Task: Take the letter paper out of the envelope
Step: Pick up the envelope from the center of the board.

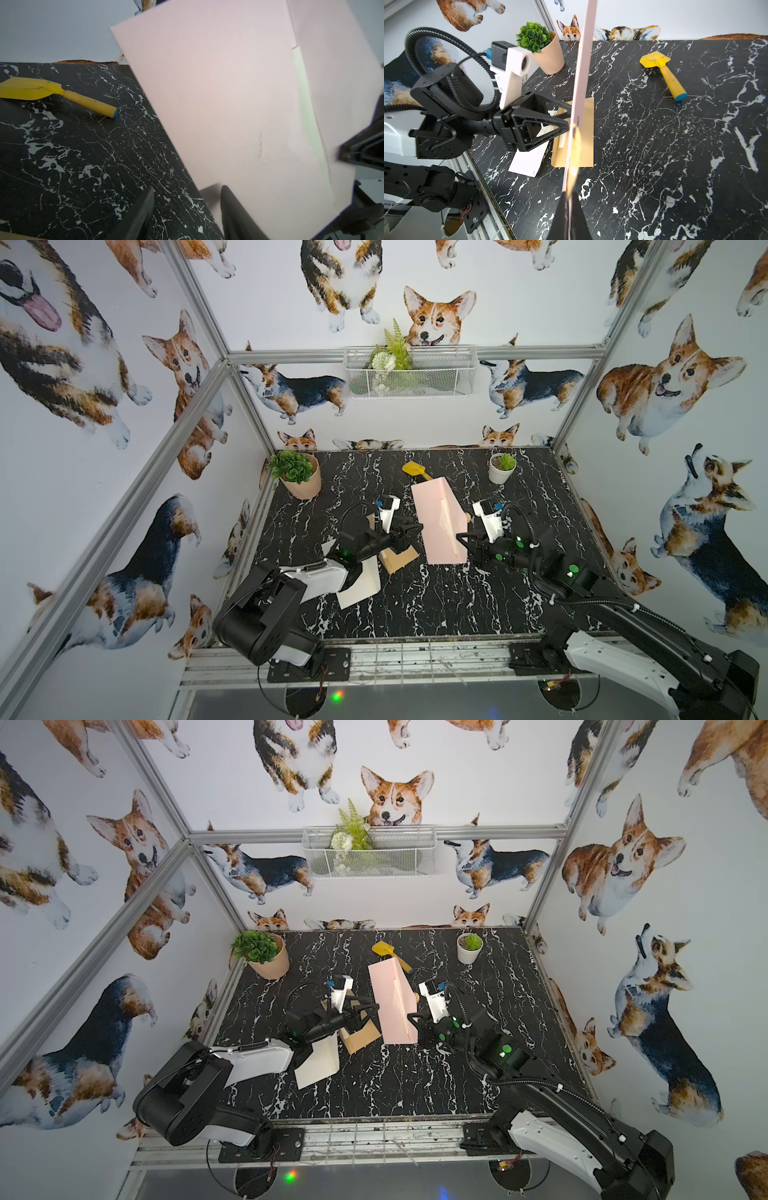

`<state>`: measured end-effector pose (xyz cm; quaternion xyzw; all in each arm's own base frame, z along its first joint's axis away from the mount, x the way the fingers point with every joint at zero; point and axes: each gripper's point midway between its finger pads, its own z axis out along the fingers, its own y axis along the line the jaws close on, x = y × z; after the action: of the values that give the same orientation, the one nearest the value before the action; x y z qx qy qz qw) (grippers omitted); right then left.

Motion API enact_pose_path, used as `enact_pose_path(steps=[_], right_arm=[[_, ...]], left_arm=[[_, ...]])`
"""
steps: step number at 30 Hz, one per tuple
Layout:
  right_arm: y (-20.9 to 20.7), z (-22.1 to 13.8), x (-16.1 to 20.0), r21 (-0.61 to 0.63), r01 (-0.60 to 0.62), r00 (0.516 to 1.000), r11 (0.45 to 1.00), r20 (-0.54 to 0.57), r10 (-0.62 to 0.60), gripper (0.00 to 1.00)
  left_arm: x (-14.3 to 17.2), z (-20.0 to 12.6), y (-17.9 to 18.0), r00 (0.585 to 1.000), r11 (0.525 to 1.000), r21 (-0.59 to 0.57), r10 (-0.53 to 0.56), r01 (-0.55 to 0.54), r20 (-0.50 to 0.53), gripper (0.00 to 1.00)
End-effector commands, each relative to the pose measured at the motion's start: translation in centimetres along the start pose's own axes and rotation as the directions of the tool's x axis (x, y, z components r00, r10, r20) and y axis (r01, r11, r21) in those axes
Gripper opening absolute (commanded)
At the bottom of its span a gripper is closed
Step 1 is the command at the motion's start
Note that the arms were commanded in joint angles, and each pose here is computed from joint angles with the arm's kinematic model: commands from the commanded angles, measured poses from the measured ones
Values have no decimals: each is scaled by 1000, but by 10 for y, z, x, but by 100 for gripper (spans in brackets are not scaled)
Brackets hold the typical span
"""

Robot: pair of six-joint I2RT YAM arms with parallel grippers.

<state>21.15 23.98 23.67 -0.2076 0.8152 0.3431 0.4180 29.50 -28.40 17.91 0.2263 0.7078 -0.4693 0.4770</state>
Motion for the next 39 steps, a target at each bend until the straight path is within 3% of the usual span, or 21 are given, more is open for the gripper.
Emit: enact_pose_path(steps=[1,8,16,21,27,35,39], right_arm=[[9,-2,-15,-48,1,996,999,84,3,0],[17,-3,-24,-95,-14,991,995,129,26,0],[15,13,-16,-109,-44,994,993,91,54,0],[5,18,-8,-61,-42,996,997,70,47,0],[-2,19,0,-33,-49,997,998,49,51,0],[-13,13,3,35,-48,998,998,48,47,0],[-34,2,15,154,-46,999,987,17,44,20]], left_arm=[[-22,-4,-22,996,995,97,3,-11,88,54],[-23,-3,-26,996,992,123,-10,-2,94,54],[-26,-6,-31,994,991,133,6,-21,112,53],[-27,-8,-34,994,990,136,14,-30,113,38],[-27,-6,-36,995,988,151,7,-23,100,2],[-28,-7,-35,995,990,142,7,-22,102,0],[-29,-10,-34,993,992,124,18,-32,113,0]])
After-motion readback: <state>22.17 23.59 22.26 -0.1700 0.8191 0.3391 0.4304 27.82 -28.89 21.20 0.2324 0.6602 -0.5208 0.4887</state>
